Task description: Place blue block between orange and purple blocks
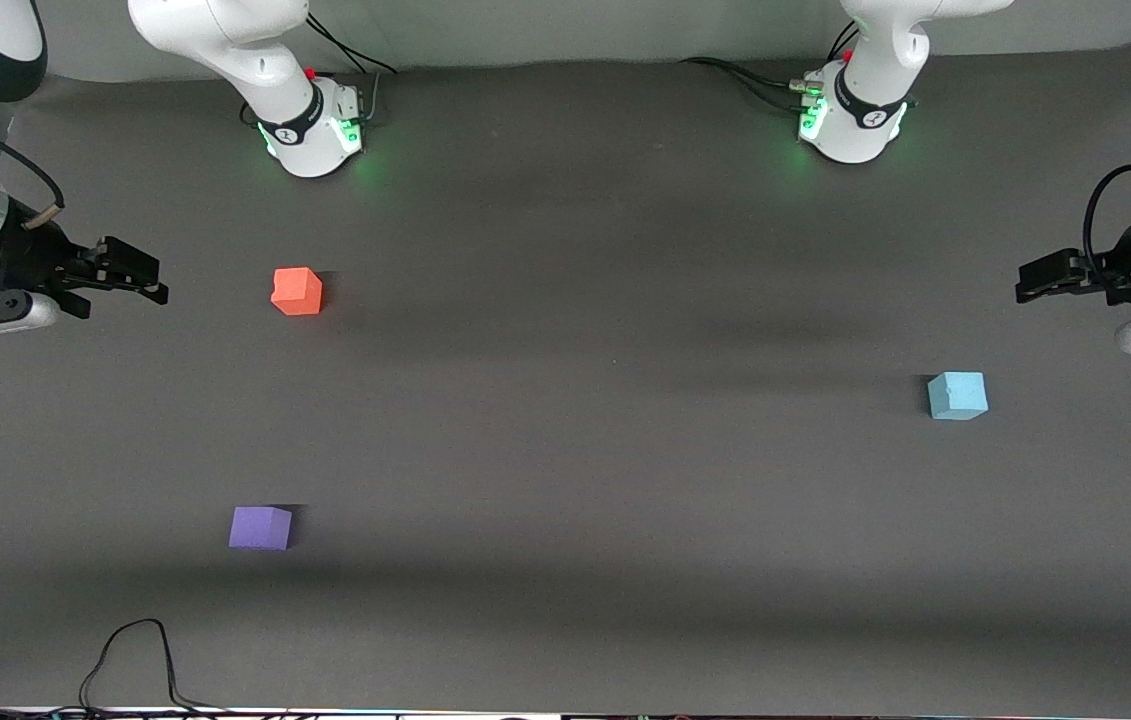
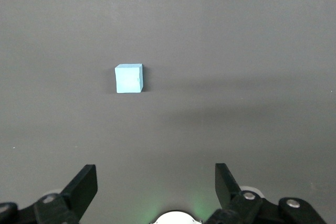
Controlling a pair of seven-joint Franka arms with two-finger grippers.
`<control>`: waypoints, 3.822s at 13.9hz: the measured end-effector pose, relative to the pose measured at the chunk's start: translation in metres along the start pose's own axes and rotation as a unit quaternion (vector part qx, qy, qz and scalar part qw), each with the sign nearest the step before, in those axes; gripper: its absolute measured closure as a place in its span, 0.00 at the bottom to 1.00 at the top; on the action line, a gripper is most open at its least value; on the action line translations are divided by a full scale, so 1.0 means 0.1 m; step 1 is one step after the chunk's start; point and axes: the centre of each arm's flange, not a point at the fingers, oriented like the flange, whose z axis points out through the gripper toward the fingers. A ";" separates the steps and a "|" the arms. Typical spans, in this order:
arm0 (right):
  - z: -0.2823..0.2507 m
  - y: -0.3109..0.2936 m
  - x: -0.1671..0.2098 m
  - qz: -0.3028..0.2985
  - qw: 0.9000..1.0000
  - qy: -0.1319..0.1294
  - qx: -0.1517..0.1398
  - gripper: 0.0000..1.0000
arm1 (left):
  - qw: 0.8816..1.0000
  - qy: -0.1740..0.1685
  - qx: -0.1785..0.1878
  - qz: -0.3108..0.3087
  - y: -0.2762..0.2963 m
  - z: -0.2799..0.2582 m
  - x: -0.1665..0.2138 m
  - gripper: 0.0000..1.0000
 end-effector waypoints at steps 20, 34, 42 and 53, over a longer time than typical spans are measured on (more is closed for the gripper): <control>0.01 0.00 0.00 0.000 1.000 -0.001 0.000 0.00 | 0.999 0.025 0.022 0.042 -0.79 1.18 0.05 0.00; 0.04 0.00 -0.01 0.000 1.000 -0.007 0.000 0.00 | 0.995 0.075 0.024 0.058 -0.91 3.53 0.47 0.00; 0.04 0.00 -0.01 0.000 1.000 -0.007 0.000 0.00 | 0.997 0.074 0.017 0.030 -0.91 3.62 0.48 0.47; 0.04 0.00 -0.01 0.000 1.000 -0.007 0.000 0.00 | 0.999 0.043 0.011 0.021 -0.98 2.90 0.66 0.47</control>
